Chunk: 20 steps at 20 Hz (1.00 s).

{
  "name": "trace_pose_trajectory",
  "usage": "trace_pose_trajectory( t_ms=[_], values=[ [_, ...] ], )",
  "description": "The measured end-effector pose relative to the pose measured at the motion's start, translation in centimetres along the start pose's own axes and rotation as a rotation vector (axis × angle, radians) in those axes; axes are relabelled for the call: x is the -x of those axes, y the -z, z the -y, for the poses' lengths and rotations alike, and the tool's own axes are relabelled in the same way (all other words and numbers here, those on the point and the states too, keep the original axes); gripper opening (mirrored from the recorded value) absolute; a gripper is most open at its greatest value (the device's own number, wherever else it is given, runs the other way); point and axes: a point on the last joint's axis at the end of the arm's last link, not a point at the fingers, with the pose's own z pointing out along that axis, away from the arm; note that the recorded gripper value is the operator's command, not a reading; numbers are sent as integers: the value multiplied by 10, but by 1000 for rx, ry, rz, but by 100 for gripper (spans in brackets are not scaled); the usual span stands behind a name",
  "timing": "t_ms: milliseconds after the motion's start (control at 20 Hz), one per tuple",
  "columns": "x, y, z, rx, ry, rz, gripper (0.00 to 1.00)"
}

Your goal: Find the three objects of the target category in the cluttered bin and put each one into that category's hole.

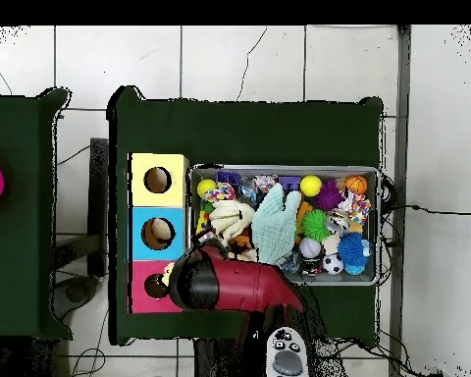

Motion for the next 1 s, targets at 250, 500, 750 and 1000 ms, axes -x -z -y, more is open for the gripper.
trace_pose_trajectory(
  t_ms=[250,500,750,1000],
  values=[
    [2,8,7,-10,85,6,100],
    [12,10,13,-10,110,3,100],
    [19,9,11,11,126,-7,100],
    [18,12,6,32,151,-12,100]
  ],
)
